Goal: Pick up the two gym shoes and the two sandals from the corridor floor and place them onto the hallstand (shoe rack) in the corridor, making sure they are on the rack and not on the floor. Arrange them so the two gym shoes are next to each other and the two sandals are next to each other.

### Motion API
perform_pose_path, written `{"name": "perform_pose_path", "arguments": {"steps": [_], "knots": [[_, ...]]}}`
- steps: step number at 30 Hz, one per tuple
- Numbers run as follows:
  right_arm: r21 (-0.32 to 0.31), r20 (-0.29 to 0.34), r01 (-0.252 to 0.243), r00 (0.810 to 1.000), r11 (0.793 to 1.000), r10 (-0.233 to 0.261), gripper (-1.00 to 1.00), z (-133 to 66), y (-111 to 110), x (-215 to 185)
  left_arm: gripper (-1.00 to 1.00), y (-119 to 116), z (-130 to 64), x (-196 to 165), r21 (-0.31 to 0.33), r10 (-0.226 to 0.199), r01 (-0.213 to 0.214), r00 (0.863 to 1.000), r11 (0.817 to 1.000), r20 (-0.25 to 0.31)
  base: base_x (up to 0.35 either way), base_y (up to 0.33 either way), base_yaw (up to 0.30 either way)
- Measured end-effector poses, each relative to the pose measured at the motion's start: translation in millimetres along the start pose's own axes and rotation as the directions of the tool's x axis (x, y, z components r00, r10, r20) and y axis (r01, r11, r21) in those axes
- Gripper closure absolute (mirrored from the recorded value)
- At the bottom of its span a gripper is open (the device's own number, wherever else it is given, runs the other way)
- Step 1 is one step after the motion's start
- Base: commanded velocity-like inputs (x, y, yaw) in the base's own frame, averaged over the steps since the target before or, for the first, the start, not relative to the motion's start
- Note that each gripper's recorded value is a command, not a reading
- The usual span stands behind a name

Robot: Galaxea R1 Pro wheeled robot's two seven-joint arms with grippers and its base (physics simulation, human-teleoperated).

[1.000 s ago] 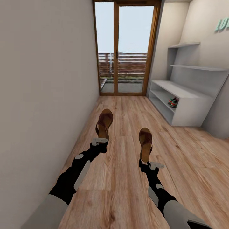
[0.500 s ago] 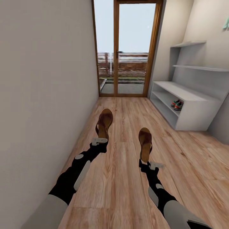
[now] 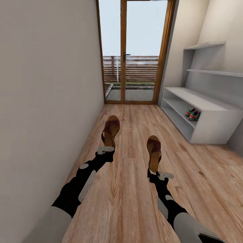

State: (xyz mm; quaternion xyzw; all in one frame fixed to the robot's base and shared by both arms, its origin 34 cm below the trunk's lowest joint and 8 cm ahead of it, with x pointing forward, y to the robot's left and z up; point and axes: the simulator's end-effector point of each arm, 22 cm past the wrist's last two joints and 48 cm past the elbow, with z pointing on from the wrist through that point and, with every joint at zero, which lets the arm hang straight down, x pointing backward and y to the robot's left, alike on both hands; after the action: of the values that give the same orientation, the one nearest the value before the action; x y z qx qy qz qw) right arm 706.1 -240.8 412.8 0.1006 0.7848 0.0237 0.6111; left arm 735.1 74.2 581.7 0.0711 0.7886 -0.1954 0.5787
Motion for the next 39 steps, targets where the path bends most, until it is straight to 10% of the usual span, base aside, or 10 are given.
{"name": "perform_pose_path", "arguments": {"steps": [39], "knots": [[-0.002, 0.002, 0.002, 1.000, 1.000, -0.002, 1.00, 0.2, 0.7, -0.7, 1.00, -0.1, 0.0, 0.0, 0.000, 0.000, 0.000, 1.000, 1.000, 0.000, 0.348, 0.000, 0.000]]}}
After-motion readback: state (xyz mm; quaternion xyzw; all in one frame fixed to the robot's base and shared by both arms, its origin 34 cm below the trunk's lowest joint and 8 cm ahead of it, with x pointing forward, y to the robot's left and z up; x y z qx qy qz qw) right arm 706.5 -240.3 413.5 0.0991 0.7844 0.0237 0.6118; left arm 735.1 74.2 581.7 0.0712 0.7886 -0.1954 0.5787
